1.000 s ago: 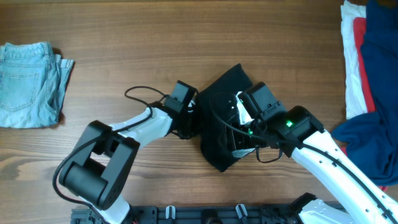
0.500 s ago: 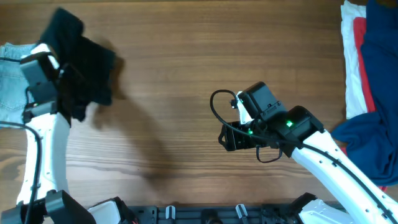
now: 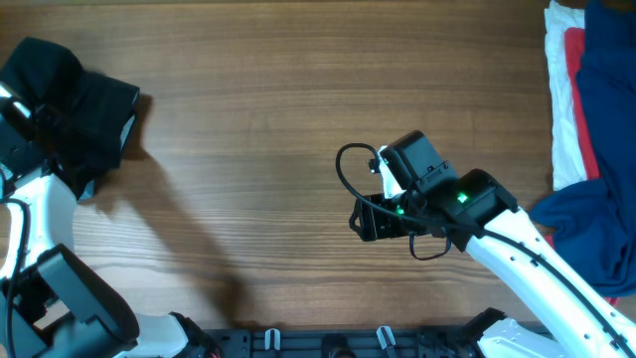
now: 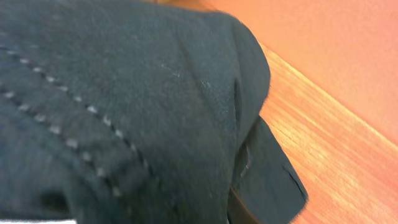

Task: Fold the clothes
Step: 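Carry the folded shorts with the left gripper to the table's left edge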

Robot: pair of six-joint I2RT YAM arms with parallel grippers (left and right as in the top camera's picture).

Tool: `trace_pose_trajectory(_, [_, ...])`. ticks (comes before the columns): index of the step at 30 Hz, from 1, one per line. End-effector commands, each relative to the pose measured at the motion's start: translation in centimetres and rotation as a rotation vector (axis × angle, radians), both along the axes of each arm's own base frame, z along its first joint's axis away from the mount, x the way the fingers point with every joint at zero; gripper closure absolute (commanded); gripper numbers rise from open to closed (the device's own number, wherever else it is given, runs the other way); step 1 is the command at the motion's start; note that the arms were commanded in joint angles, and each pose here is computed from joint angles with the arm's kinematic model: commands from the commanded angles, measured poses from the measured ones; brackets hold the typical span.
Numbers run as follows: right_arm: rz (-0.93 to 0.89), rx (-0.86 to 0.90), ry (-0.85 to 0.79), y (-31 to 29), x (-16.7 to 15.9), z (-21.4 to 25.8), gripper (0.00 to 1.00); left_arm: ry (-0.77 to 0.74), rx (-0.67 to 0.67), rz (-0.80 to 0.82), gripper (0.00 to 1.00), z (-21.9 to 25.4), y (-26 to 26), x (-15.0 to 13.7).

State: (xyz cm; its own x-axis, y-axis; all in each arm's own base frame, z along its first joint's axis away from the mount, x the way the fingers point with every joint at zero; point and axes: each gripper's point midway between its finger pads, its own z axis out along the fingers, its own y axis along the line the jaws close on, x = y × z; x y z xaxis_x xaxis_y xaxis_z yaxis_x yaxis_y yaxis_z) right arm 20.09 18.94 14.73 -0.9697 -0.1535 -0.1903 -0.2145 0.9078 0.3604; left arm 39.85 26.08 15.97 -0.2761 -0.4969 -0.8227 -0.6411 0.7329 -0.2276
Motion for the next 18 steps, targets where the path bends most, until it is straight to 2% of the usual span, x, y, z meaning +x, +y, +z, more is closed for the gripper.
trace_pose_trajectory(1, [-0.026,0.004,-0.015,0.1,0.5,0.6,0.31,-0.055,0.055,0.056,0.84,2.0,3.0,-0.6])
trace_pose_trajectory(8, [-0.030,0.014,-0.025,0.3,0.8,0.7,0.31,-0.072,0.068,0.134,0.82,1.8,6.4,-2.4])
trace_pose_trajectory(9, [-0.030,0.014,-0.025,0.3,0.8,0.7,0.31,-0.060,0.061,0.154,0.59,1.1,7.2,-3.0])
trace_pose_trajectory(10, [-0.026,0.021,-0.019,0.4,0.6,0.7,0.31,-0.050,0.054,0.169,0.26,0.6,7.8,-3.5])
trace_pose_trajectory(11, [-0.021,0.030,-0.011,0.5,0.5,0.7,0.31,-0.022,0.036,0.213,0.00,-0.6,9.1,-4.9])
trace_pose_trajectory(13, [-0.018,0.031,-0.002,0.5,0.3,0.7,0.31,-0.010,-0.020,0.306,0.00,-1.8,11.2,-7.7])
trace_pose_trajectory(15, [-0.016,0.026,0.004,0.4,0.1,0.6,0.31,-0.049,-0.142,0.377,0.00,-2.8,12.3,-10.3])
trace_pose_trajectory(18, [-0.007,0.020,0.008,0.3,-0.1,0.5,0.30,-0.112,-0.196,0.246,0.00,-1.4,10.3,-8.5])
